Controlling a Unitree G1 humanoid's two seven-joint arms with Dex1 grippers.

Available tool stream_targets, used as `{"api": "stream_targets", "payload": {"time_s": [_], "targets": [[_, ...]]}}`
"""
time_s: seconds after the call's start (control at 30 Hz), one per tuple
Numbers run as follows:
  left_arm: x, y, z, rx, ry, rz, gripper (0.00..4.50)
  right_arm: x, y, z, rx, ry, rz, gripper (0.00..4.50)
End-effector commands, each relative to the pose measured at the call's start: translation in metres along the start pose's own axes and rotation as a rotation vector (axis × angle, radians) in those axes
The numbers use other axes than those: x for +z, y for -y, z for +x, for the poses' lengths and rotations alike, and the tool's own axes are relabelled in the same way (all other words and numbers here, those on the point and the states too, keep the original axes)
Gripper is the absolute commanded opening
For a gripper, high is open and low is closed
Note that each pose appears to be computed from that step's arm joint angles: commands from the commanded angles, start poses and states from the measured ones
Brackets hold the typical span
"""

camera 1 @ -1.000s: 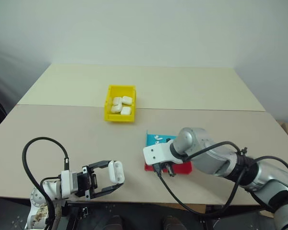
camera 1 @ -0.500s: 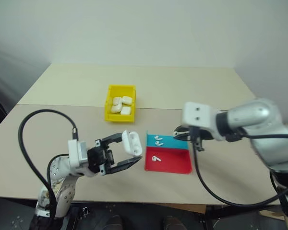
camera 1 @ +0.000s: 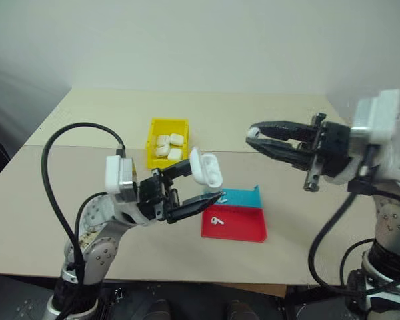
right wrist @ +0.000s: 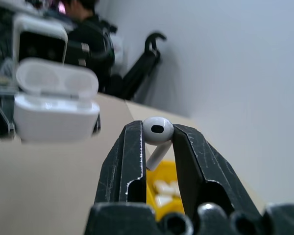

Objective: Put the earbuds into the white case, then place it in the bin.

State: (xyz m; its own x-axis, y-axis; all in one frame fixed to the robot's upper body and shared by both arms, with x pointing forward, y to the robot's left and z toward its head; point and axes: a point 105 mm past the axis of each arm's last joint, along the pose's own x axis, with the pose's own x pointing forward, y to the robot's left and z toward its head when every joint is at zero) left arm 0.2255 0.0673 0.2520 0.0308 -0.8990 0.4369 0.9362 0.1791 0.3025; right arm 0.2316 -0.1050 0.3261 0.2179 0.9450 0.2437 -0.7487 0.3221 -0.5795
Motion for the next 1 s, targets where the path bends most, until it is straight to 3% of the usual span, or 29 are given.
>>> {"api": "stream_targets", "payload": {"time_s": [0.03,0.23,0.63,1.0], "targets": [[0.006,0.005,0.004,-0.067,0.056,-0.010,2.75,0.017,-0.003,-0.002,0.008,0.148,-0.018,0.73],[-0.001,0.010,-0.003,-0.127,0.036,-0.031,2.75,0.017,-0.015,0.003,0.092,0.282,0.009,0.73],[-0.007,0.011,-0.003,-0.133,-0.020,0.001,2.75,-0.007,-0.039,0.022,0.271,0.272,0.035,0.73],[-0.005,0.013,-0.002,-0.137,-0.002,0.009,2.75,-0.016,-0.037,0.026,0.268,0.266,0.006,0.73]]}}
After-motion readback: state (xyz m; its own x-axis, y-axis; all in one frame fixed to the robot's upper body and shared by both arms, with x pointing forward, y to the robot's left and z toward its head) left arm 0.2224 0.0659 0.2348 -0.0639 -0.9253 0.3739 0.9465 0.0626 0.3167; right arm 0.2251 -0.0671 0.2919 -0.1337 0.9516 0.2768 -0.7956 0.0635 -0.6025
